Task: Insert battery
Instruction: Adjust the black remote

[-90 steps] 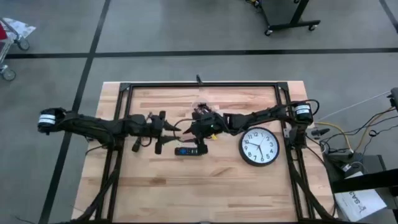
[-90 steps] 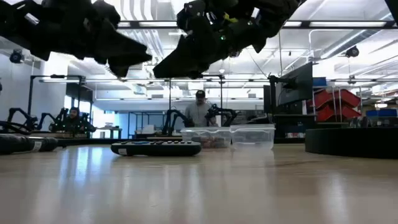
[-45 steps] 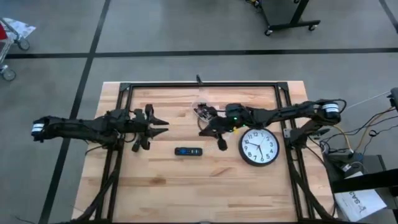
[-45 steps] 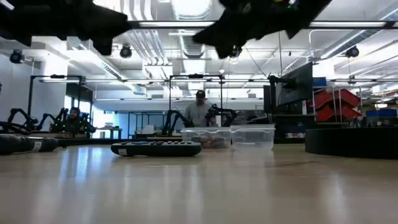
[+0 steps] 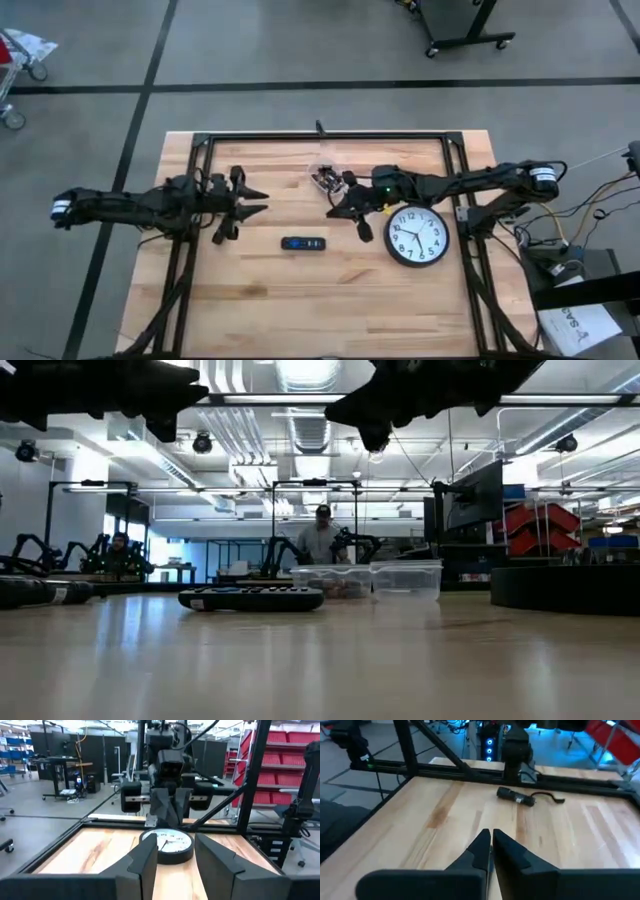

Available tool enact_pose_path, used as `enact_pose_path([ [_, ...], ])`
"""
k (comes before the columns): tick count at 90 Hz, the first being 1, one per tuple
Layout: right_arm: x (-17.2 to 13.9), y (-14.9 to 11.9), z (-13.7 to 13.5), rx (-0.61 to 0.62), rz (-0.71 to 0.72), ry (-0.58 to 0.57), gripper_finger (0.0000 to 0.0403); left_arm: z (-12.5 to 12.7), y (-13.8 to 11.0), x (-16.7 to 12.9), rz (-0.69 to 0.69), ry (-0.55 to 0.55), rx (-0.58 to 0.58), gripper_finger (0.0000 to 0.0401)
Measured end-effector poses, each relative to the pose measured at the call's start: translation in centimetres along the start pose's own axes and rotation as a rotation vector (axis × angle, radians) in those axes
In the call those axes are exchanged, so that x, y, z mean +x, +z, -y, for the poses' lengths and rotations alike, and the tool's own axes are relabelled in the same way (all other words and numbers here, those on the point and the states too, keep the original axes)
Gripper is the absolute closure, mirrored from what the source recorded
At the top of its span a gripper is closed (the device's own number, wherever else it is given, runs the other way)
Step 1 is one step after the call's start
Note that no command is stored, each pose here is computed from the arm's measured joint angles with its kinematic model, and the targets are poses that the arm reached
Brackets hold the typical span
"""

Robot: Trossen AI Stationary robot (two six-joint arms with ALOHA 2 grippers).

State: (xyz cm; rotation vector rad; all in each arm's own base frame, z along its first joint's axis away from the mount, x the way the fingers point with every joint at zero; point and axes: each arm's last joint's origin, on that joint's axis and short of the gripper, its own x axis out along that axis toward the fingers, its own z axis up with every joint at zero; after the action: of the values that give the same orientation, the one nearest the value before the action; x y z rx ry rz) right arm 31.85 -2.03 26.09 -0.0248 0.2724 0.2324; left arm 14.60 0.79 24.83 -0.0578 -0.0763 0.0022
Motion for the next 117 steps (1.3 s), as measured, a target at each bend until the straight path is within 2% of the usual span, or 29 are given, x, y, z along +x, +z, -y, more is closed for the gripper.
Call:
enact_pose_path([
  [20, 0.1, -0.1, 0.0, -0.029, -0.001, -0.001, 0.0400, -0.1, -0.8, 0.7, -0.054, 0.003, -0.003, 0.0283],
  [31, 0.1, -0.2, 0.0, -0.006, -0.006, 0.001, 0.0400, -0.2, -1.3, 1.2, -0.090, 0.005, -0.005, 0.0280],
  [43, 0.2, -0.2, 0.0, 0.020, -0.006, 0.003, 0.0400, -0.2, -1.6, 1.7, -0.096, 0.008, -0.033, 0.0280],
  [51, 0.1, 0.0, -0.2, -0.014, 0.000, 0.008, 0.0400, -0.3, -1.4, 2.0, -0.095, 0.011, -0.067, 0.0285],
  [59, 0.0, 0.1, -0.2, -0.034, 0.009, 0.011, 0.0400, -0.1, -1.0, 2.0, -0.089, -0.039, -0.075, 0.0292],
  [79, -0.3, -0.4, -0.4, -0.045, -0.003, 0.012, 0.0400, 0.0, -0.1, 1.1, -0.040, -0.045, -0.070, 0.0308],
  [97, -2.5, -0.2, -1.2, -0.063, 0.040, 0.014, 0.0400, -0.3, 0.4, -0.4, -0.033, 0.068, -0.056, 0.0327],
  [117, -3.8, 0.2, -1.5, -0.061, 0.060, 0.004, 0.0400, -0.2, 0.5, -1.2, -0.040, 0.073, -0.045, 0.0341],
])
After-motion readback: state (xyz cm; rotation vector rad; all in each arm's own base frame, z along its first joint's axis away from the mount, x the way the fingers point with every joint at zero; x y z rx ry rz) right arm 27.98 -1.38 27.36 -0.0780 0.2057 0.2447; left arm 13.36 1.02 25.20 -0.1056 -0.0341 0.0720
